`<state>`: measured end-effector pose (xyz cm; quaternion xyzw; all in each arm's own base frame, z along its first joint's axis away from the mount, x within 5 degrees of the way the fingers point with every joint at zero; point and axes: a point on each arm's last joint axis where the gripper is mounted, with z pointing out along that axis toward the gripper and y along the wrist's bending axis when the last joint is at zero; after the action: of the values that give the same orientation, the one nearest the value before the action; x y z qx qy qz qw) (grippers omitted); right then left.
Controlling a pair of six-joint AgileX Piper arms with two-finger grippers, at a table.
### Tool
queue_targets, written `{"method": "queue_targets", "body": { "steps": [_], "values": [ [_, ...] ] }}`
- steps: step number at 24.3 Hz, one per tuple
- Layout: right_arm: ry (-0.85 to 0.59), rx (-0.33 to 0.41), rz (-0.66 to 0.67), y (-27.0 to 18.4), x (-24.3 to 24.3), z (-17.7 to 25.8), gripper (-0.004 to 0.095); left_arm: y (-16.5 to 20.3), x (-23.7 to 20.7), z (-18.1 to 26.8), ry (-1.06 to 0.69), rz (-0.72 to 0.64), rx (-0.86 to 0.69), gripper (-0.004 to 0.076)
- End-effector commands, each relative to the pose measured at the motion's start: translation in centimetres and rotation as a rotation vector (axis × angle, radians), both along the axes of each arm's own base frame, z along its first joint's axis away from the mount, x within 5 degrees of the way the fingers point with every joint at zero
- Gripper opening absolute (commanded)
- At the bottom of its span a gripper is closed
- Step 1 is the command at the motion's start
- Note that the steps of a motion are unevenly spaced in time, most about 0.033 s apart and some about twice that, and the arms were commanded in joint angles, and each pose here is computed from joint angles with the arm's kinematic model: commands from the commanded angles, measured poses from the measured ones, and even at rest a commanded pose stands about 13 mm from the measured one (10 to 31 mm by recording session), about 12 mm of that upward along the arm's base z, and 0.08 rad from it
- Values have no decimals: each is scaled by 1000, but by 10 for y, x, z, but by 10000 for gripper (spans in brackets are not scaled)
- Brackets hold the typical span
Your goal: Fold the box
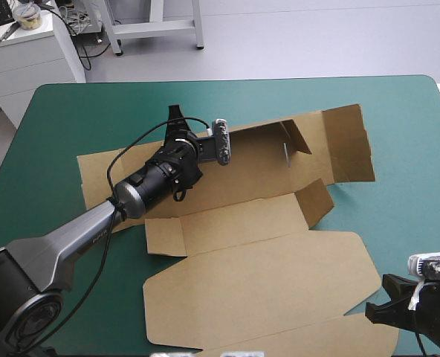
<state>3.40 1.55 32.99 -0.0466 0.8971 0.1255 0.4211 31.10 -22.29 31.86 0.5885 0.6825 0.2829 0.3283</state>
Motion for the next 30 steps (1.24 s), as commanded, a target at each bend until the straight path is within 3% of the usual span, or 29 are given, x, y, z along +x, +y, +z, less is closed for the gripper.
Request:
{"method": "queue_targets", "body": {
  "steps": [1,7,14,19,26,30],
  "values": [
    [-66,20,-4,1,3,11,-15,-13,-24,42,-158,-82,-75,-10],
    [-66,20,-4,1,3,11,-15,-23,-54,34,-237,-153,-18,-10],
    [-66,16,-6,0,4,11,-15,-11,-94,23,-415,-178,32,-10],
    [-68,11,-7,0,4,11,-15,-9,-114,20,-432,-193,34,-10],
    [-69,7,-7,0,4,11,-15,-21,-143,-2,-549,-379,39,-10],
    [-68,4,-6,0,4,11,-13,-19,-142,-6,-560,-376,30,-10]
  ]
}}
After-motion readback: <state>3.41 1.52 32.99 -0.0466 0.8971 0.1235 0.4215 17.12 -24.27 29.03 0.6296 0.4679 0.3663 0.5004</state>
